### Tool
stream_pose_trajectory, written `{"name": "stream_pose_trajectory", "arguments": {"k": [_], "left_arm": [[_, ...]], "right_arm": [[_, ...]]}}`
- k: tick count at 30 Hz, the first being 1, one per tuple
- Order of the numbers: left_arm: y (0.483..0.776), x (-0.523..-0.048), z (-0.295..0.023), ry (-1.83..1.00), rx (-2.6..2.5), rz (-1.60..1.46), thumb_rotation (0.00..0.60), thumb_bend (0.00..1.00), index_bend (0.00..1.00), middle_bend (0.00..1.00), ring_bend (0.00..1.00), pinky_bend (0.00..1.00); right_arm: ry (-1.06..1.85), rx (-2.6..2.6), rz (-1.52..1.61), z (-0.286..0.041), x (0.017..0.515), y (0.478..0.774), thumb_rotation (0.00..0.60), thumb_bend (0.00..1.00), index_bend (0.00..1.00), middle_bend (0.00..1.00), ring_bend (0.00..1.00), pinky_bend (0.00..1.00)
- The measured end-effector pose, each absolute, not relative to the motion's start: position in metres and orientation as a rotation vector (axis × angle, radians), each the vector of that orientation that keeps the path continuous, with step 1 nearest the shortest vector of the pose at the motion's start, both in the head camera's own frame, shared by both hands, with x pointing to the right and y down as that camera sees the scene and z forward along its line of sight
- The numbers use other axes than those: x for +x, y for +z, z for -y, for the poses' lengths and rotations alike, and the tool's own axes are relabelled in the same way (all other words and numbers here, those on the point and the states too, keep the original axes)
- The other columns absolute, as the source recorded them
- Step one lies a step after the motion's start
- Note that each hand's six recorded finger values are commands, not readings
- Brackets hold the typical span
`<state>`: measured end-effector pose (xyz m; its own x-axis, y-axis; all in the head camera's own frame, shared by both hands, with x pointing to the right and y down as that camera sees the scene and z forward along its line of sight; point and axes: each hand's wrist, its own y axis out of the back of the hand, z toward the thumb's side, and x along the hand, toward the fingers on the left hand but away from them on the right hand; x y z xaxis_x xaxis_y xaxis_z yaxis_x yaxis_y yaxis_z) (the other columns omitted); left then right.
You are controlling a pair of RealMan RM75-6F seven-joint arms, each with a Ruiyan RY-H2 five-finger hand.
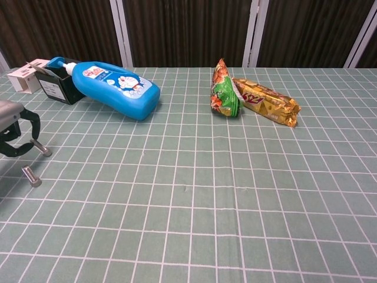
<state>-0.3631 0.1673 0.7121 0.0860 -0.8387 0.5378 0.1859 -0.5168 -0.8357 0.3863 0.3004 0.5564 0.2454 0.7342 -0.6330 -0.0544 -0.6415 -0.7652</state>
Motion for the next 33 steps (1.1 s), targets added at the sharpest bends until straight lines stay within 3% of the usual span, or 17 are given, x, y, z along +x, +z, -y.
{"name": "stream_pose_trajectory", "arguments": {"k": [15,33], "left_arm": [[0.713,-0.354,-0.167,-1.554,-1.548,-0.663,0.6,0.41,0.49,1.0,1.0,1.0],[0.702,-0.353,-0.166,-1.516,-1.543,-0.697,0.6,0.4,0.38,1.0,1.0,1.0]], "right_arm": [[1.469,-1.834,0.624,-0.3,0.387,0.557,0.6,0.27,0.0,0.0,0.0,0.0],[1.464,-1.832,0.628,-0.3,0.387,0.555,0.6,0.27,0.0,0.0,0.0,0.0]]}}
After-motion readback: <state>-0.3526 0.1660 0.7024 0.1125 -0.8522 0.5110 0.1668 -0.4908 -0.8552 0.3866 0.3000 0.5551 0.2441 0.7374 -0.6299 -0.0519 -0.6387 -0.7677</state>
